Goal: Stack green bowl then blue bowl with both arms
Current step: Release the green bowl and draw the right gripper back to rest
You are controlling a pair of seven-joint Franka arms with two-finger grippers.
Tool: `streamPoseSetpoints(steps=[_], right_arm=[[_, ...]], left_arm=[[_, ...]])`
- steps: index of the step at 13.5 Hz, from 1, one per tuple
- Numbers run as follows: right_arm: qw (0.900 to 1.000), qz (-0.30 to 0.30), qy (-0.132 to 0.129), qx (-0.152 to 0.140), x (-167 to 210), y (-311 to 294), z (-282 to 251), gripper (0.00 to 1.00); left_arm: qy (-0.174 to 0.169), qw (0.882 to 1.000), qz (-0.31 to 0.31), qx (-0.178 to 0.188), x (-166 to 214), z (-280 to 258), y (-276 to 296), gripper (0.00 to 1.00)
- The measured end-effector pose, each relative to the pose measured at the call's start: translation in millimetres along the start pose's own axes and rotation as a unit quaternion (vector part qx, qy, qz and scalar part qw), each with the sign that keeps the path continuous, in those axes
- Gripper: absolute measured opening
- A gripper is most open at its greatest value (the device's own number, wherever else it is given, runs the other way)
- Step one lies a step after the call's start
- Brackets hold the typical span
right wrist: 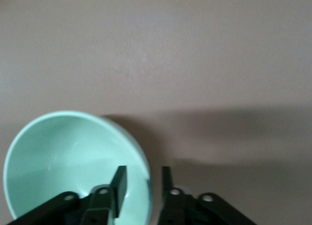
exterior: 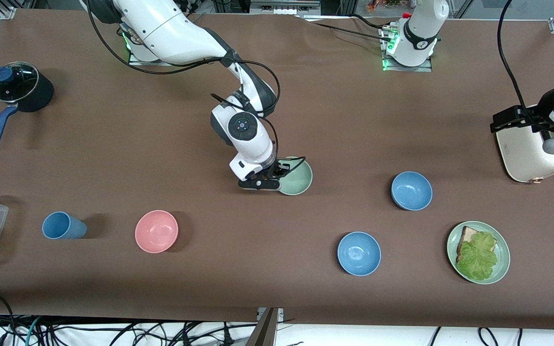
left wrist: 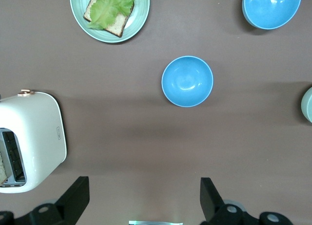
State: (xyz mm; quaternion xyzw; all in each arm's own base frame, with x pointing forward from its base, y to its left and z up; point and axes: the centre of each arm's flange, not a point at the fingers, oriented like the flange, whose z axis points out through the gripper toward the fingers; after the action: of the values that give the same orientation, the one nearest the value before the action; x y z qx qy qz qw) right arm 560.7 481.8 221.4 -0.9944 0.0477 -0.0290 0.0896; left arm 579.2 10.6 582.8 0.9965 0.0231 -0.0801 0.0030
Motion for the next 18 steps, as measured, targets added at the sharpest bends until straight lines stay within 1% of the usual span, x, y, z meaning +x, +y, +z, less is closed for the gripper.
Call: streamPoseSetpoints(steps=[2, 3, 5, 6, 8, 9, 11, 13, 14, 15, 18], right_arm=[[1.000, 0.006, 0.009, -0.011, 16, 9, -20, 0.61], [1.000, 0.010, 0.014, -0.018, 30, 16, -42, 0.72], [0.999, -0.002, 0.020, -0.036, 67, 49, -111, 0.95], [0.999, -0.015, 0.015, -0.045, 85, 75, -152, 1.00], [0.998, -0.030, 0.006, -0.056, 109, 134, -237, 1.00], [0.997, -0.037, -0.003, -0.063, 112, 162, -275, 1.00], [0.996, -0.043, -0.028, -0.066, 105, 215, -344, 1.00], [0.995, -0.053, -0.046, -0.066, 96, 274, -397, 1.00], [0.995, -0.057, -0.053, -0.061, 92, 300, -417, 1.00], [0.995, -0.058, -0.058, -0.059, 87, 313, -428, 1.00], [0.995, -0.053, -0.067, -0.059, 80, 321, -432, 1.00]], left_arm=[[-0.003, 1.000, 0.000, 0.000, 2, 3, 0, 1.00], [-0.005, 1.000, 0.000, 0.000, 3, 5, 0, 1.00], [-0.007, 1.000, 0.000, 0.000, 4, 7, 0, 1.00], [-0.007, 1.000, 0.000, 0.000, 4, 7, 0, 1.00], [-0.007, 1.000, 0.000, 0.000, 5, 7, 0, 1.00], [-0.007, 1.000, 0.000, 0.000, 5, 7, 0, 1.00], [-0.007, 1.000, 0.000, 0.000, 5, 7, 0, 1.00], [-0.007, 1.000, 0.000, 0.000, 5, 7, 0, 1.00], [-0.007, 1.000, 0.000, 0.000, 5, 7, 0, 1.00], [-0.007, 1.000, 0.000, 0.000, 5, 7, 0, 1.00], [-0.007, 1.000, 0.000, 0.000, 5, 7, 0, 1.00]])
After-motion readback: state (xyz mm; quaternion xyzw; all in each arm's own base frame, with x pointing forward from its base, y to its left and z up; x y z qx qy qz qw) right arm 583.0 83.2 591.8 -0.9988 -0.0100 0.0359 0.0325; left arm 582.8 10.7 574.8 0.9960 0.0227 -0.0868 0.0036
